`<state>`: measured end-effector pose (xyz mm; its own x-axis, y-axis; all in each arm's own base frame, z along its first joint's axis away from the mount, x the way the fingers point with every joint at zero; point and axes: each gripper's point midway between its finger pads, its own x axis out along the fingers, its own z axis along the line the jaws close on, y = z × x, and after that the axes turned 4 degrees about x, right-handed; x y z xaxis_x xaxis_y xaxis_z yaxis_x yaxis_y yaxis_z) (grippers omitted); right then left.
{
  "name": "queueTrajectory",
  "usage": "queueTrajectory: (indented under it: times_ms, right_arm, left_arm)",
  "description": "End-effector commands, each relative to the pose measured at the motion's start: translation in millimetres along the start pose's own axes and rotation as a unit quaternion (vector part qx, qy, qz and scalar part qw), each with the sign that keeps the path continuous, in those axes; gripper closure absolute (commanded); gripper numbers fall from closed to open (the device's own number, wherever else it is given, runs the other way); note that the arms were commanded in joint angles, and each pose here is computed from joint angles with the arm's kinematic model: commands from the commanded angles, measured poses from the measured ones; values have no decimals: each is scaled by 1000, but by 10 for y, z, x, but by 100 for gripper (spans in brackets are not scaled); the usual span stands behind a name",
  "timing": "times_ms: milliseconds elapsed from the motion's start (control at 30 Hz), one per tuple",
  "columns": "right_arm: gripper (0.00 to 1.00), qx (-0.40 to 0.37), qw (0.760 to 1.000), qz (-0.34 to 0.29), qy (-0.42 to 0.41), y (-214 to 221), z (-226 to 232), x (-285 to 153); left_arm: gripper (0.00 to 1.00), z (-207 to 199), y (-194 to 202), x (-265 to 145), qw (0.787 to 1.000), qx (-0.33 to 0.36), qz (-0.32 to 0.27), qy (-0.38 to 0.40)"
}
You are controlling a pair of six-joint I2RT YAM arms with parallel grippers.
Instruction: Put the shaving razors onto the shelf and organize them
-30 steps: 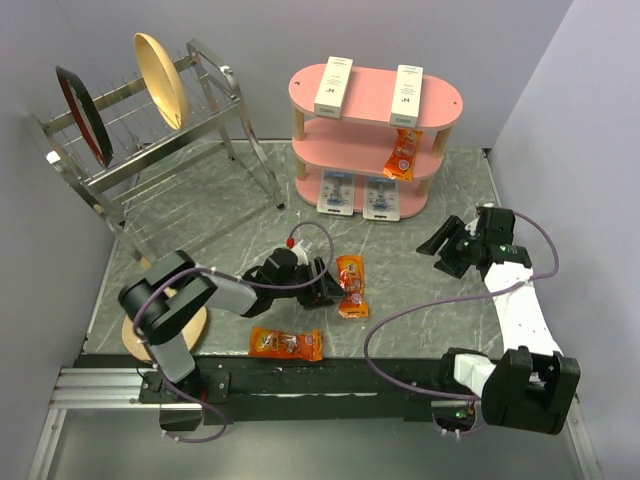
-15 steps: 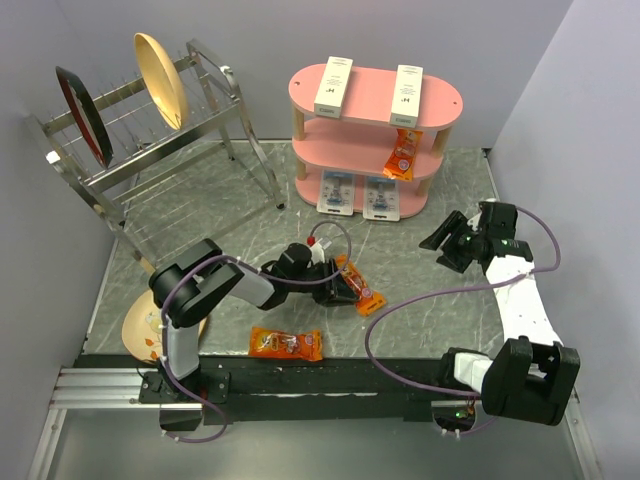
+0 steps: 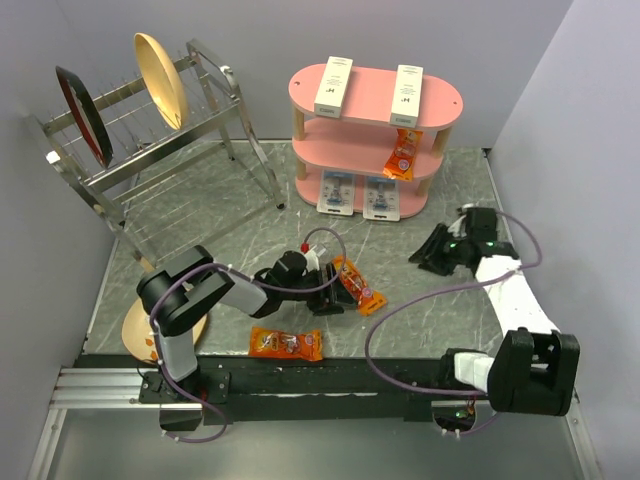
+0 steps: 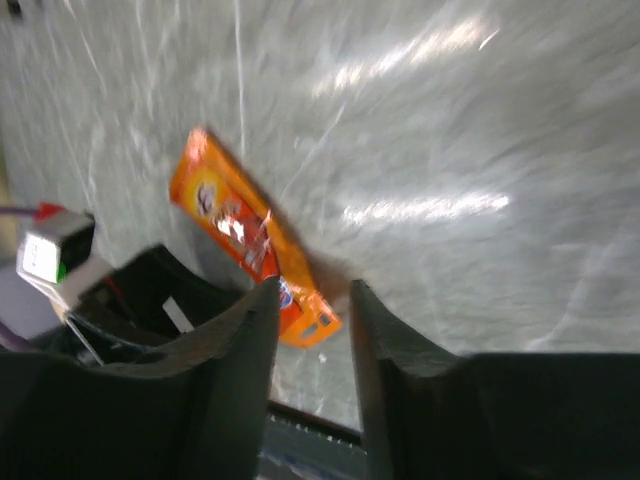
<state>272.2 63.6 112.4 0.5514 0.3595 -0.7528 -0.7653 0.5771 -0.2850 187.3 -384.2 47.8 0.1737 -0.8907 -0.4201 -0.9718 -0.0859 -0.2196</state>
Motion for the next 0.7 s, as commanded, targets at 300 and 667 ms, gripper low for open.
queueTrajectory:
  times_ms: [300,667]
  right_arm:
    - [76,31,990,117,68,598,-192,638]
    - [81,17,983,181,31,1044,233,842]
  left_arm:
    - [35,-126,24,176,999,-21,-18,21]
    - [41,-21,-76,148,999,-35,-40,4]
